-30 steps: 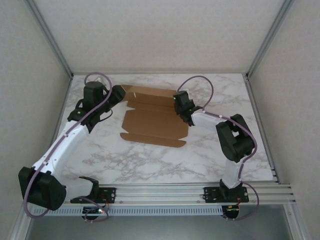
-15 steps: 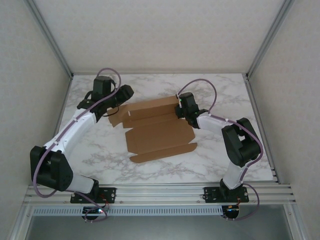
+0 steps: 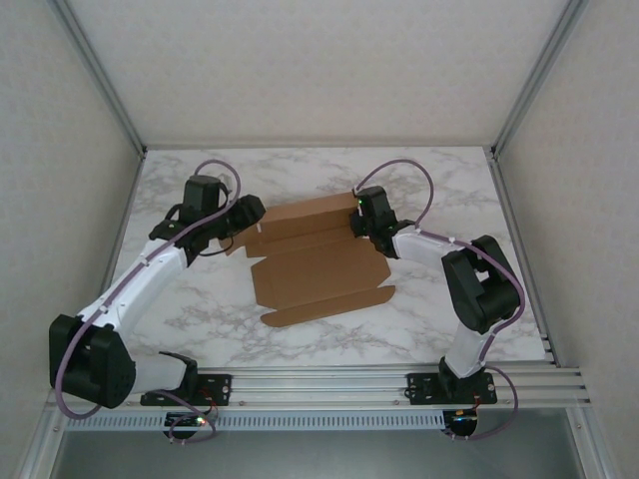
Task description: Fold the paper box
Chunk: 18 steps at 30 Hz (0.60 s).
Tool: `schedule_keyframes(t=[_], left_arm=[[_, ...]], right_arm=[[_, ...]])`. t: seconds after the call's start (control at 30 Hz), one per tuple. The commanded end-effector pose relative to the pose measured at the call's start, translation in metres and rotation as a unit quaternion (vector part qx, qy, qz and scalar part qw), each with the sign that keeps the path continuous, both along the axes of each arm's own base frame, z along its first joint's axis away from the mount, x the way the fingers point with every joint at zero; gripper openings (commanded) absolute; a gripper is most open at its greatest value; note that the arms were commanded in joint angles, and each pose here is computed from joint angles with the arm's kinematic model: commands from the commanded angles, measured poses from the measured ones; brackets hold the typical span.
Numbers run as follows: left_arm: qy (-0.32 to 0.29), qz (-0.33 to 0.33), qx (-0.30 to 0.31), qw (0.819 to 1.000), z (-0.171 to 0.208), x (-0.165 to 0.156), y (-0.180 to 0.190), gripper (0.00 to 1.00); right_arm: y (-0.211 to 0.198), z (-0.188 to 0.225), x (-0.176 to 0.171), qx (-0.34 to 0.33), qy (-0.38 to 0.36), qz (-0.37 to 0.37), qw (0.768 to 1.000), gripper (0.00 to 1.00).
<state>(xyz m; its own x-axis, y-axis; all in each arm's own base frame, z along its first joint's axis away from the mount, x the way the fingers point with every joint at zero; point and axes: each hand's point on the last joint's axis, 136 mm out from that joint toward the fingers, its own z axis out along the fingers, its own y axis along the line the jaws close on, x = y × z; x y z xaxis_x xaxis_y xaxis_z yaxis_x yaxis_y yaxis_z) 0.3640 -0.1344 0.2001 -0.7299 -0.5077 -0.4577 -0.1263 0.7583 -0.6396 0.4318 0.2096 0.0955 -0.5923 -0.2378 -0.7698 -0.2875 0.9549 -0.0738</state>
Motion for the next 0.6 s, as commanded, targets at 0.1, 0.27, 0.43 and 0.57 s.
schedule_keyframes(t=[0.1,0.27,0.43,0.57], left_arm=[[0.003,-0.014,-0.034,0.999,-0.012,0.001,-0.015,0.55],[0.000,-0.006,-0.051,0.999,-0.017,0.006,-0.019,0.54],[-0.011,0.001,-0.057,0.998,-0.020,0.017,-0.020,0.51],[-0.024,0.001,-0.068,0.997,-0.021,0.027,-0.024,0.46]], right_arm=[[-0.006,-0.022,-0.009,-0.016,0.027,-0.014,0.999,0.11],[-0.002,-0.023,-0.009,-0.006,0.034,-0.012,0.999,0.11],[0.002,-0.026,-0.011,0.004,0.041,-0.006,0.999,0.11],[0.005,-0.025,-0.013,0.014,0.047,0.001,0.999,0.11]])
